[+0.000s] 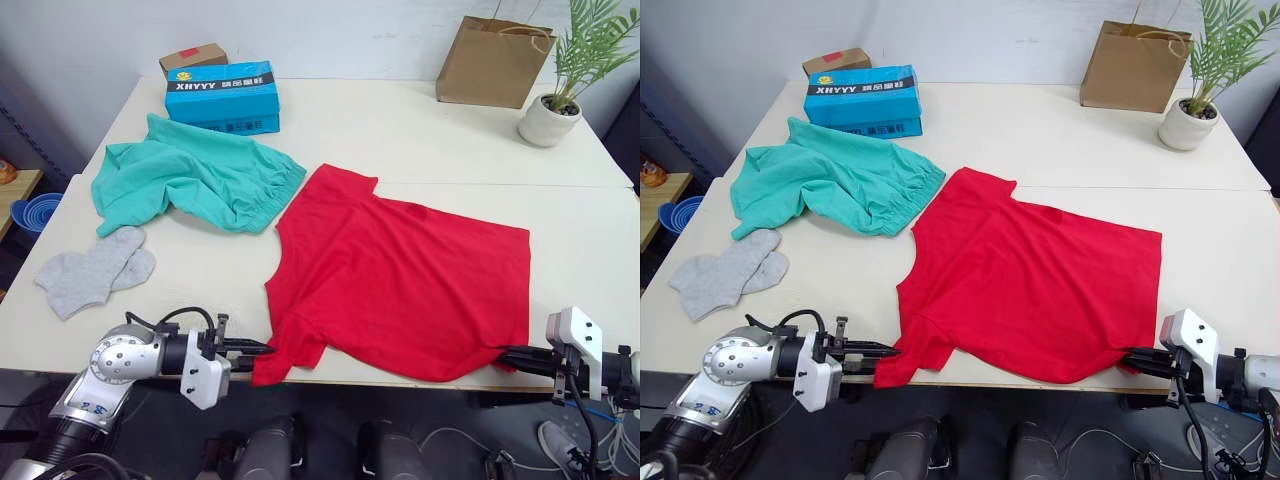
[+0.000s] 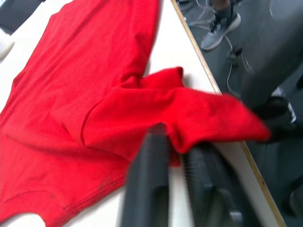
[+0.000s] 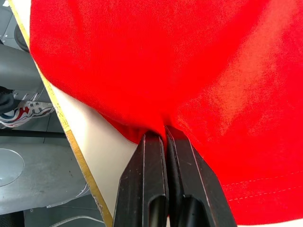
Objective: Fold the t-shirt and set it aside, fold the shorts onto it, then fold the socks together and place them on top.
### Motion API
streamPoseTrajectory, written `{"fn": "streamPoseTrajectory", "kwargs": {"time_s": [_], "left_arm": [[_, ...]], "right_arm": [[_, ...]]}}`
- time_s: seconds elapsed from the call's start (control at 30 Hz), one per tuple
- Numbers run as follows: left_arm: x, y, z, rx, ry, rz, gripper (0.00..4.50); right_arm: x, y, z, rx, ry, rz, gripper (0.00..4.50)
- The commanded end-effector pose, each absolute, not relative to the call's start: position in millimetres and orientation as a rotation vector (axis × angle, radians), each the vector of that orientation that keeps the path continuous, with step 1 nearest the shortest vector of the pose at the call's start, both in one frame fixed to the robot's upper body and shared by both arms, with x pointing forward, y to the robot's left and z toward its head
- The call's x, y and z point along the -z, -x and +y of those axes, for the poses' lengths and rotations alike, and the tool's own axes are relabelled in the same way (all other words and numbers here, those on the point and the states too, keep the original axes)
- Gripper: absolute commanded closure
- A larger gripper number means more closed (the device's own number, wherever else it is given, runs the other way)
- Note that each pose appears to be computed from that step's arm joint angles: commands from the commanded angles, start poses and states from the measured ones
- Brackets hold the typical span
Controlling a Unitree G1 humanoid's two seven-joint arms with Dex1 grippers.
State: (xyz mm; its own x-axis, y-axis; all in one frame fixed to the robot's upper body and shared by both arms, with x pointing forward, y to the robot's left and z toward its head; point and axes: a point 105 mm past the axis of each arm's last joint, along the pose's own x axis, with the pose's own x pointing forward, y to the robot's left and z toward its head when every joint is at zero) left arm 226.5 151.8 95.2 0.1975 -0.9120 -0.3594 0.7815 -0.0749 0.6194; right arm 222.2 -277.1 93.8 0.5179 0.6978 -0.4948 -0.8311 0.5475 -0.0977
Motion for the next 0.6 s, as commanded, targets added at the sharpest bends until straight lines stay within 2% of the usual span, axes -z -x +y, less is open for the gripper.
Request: {"fn": "streamPoseTrajectory", "kwargs": {"time_s": [0.03,0.13,0.3,0.4,0.53,0.6], "left_arm": [[-103.9,-217.8,151.4,1.407,-0.620,-0.083,4.46],[-116.4,-213.5,160.0,1.329,-0.356,0.044,4.46],[-138.4,-202.5,179.9,1.265,-0.088,0.207,4.46],[-156.8,-205.3,183.0,1.240,0.018,0.206,4.46],[-184.5,-221.2,178.7,1.243,0.141,0.170,4.46],[-192.2,-231.2,174.9,1.248,0.133,0.156,4.46]], "right_arm": [[-108.4,-223.0,-272.9,-0.954,0.341,0.353,4.50],[-110.5,-213.5,-277.9,-0.969,0.345,0.382,4.50],[-102.5,-198.4,-295.6,-0.939,0.379,0.497,4.50],[-106.1,-197.7,-294.1,-0.953,0.356,0.502,4.50],[-124.7,-216.1,-293.4,-0.952,0.352,0.485,4.50],[-137.7,-229.5,-291.5,-0.953,0.392,0.461,4.50]]}}
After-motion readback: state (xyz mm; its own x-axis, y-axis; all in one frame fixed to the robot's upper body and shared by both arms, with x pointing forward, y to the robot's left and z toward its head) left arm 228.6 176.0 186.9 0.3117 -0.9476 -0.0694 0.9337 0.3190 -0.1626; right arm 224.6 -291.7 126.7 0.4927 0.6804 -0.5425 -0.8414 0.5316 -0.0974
